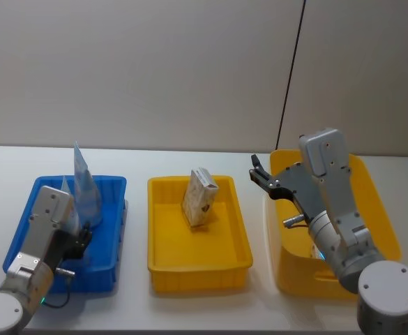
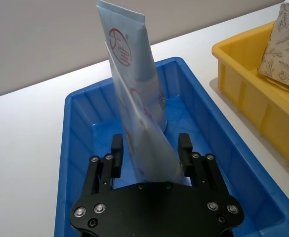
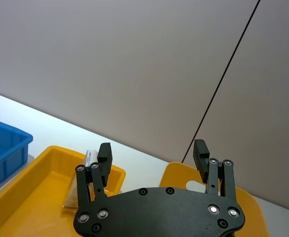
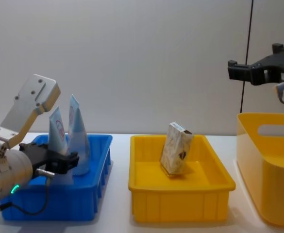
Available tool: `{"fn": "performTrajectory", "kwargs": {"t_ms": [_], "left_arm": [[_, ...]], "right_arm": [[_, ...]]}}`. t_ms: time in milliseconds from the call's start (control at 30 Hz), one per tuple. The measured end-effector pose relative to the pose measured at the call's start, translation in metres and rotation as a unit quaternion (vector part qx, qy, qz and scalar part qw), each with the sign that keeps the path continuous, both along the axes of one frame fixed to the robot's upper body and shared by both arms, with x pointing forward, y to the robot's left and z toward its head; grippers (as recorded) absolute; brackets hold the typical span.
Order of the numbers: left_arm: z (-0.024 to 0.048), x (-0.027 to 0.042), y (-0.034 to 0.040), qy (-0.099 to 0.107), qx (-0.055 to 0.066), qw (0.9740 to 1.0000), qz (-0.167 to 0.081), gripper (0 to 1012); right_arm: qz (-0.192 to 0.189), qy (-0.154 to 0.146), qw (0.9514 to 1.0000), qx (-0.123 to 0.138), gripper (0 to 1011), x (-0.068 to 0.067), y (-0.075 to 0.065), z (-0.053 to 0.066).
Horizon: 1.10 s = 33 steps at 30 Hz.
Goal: Bimanual collaborative sorting of washing and personal care products
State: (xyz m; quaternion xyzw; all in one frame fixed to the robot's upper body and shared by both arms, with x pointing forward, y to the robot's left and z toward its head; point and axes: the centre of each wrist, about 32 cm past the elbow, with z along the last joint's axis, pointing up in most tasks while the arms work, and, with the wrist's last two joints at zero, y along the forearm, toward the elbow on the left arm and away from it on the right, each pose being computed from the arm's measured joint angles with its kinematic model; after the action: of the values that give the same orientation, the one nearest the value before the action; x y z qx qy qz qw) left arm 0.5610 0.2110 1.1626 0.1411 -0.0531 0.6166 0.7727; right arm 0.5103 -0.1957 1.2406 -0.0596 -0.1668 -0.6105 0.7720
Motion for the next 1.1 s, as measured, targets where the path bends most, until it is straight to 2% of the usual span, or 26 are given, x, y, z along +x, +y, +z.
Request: {"fn": "performTrajectory", "kwargs": {"t_ms": [100,167,200,233,500,667,900,1000,1033,1100], "left_arm": [[-0.0008,0.0012,0.0003,-0.001,-0.002,1.0,0.0,572],[-0.0013,0.0018,0.0006,-0.001,-0.004,1.0,0.0,509],[-0.0014,0.0018,0.0007,-0.001,-0.004,1.0,-0.001,509],[-0.0017,0.002,0.0012,-0.001,-0.005,1.0,0.0,435],[-0.0032,0.0022,0.0038,-0.005,-0.01,0.9999,-0.002,374],[-0.0047,0.0013,0.007,-0.015,-0.02,0.9997,-0.004,339],[-0.0046,-0.0006,0.0112,-0.04,-0.04,0.9983,-0.011,305],[-0.001,-0.0024,0.0135,-0.063,-0.053,0.9965,-0.018,294],[-0.001,-0.0024,0.0135,-0.063,-0.053,0.9965,-0.018,292],[0.0026,-0.0037,0.0152,-0.076,-0.06,0.995,-0.023,288]], "right_arm": [[0.0,0.0,1.0,0.0,1004,0.0,0.0,0.0],[0.0,0.0,1.0,0.0,1004,0.0,0.0,0.0],[0.0,0.0,1.0,0.0,1004,0.0,0.0,0.0],[0.0,0.0,1.0,0.0,1004,0.0,0.0,0.0],[0.0,0.0,1.0,0.0,1004,0.0,0.0,0.0],[0.0,0.0,1.0,0.0,1004,0.0,0.0,0.0],[0.0,0.0,1.0,0.0,1004,0.0,0.0,0.0],[0.0,0.0,1.0,0.0,1003,0.0,0.0,0.0],[0.0,0.0,1.0,0.0,1004,0.0,0.0,0.0],[0.0,0.0,1.0,0.0,1004,0.0,0.0,0.0]]}}
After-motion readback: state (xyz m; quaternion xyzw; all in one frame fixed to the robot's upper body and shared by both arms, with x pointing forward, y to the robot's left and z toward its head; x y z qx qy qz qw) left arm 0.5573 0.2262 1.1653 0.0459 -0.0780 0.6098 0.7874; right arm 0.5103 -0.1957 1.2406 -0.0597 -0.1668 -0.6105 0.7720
